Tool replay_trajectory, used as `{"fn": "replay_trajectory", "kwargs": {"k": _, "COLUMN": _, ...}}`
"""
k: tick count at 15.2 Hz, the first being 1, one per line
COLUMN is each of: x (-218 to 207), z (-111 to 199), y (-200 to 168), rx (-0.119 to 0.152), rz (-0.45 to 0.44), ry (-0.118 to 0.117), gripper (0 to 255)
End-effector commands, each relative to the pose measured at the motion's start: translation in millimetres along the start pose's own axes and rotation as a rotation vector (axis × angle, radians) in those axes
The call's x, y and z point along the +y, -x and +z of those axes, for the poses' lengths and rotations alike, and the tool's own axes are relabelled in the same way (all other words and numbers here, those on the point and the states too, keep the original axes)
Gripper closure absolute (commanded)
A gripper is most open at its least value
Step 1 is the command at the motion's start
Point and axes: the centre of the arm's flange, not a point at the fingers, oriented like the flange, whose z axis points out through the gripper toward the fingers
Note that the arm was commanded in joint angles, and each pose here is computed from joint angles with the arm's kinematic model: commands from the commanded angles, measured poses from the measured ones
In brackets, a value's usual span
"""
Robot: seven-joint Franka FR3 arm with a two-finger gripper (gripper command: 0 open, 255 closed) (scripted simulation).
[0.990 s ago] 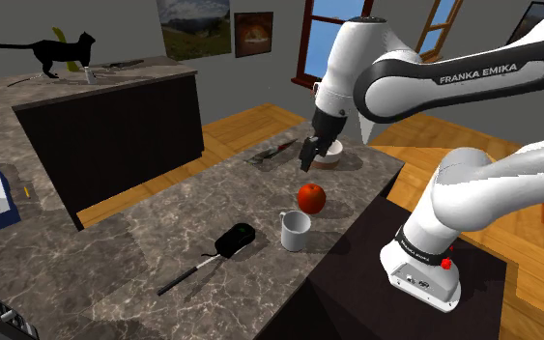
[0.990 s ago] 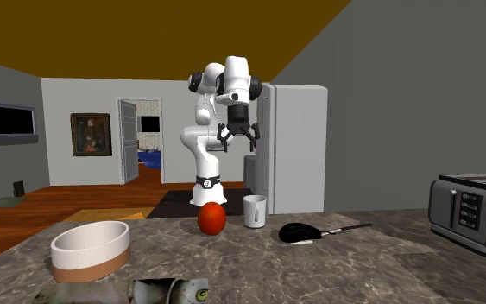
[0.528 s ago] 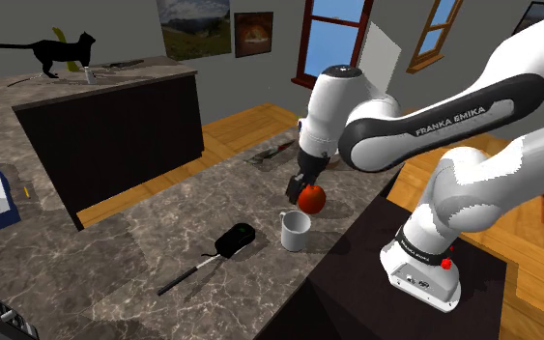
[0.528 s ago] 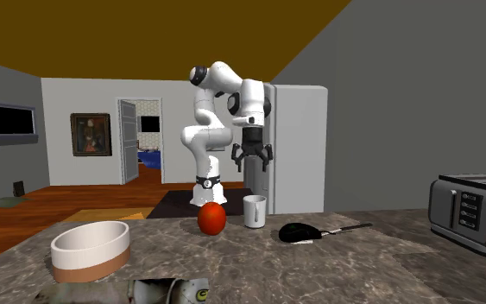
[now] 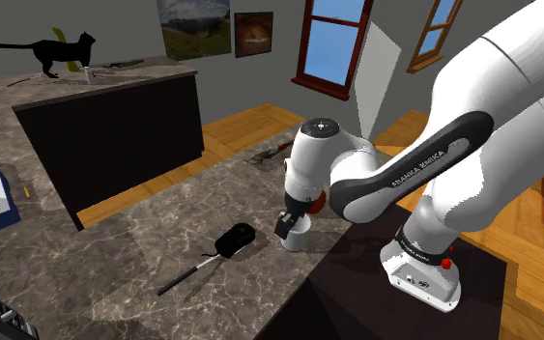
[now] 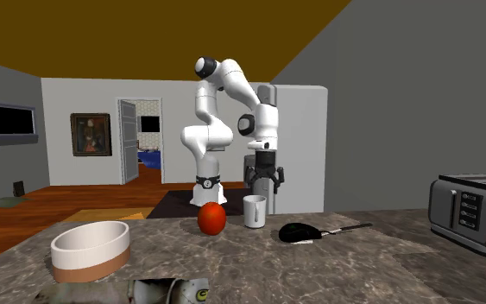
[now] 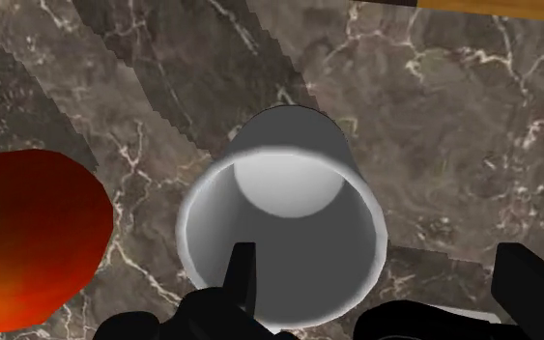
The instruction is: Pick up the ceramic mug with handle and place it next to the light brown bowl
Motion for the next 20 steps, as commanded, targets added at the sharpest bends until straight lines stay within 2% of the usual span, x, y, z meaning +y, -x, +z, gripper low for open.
{"fn": "replay_trajectory", "kwargs": {"k": 1, "x": -4.3, "z": 12.4, "y": 2.7, "rx": 0.000, "rz": -0.001, "ry": 0.000, "gripper": 0}}
{"fn": "replay_trajectory", "kwargs": {"k": 7, "x": -4.3, "z": 47.1, "y": 2.7, "rx": 0.000, "rz": -0.001, "ry": 0.000, "gripper": 0}}
{"fn": "replay_trajectory", "kwargs": {"k": 15, "x": -4.3, "z": 47.1, "y": 2.7, "rx": 0.000, "rz": -0.001, "ry": 0.000, "gripper": 0}}
{"fn": "replay_trajectory", "kwargs": {"k": 16, "x": -4.3, "z": 47.1, "y": 2.7, "rx": 0.000, "rz": -0.001, "ry": 0.000, "gripper": 255}}
{"fn": "replay_trajectory", "kwargs": {"k": 20, "x": -4.3, "z": 47.1, "y": 2.7, "rx": 0.000, "rz": -0.001, "ry": 0.000, "gripper": 255}}
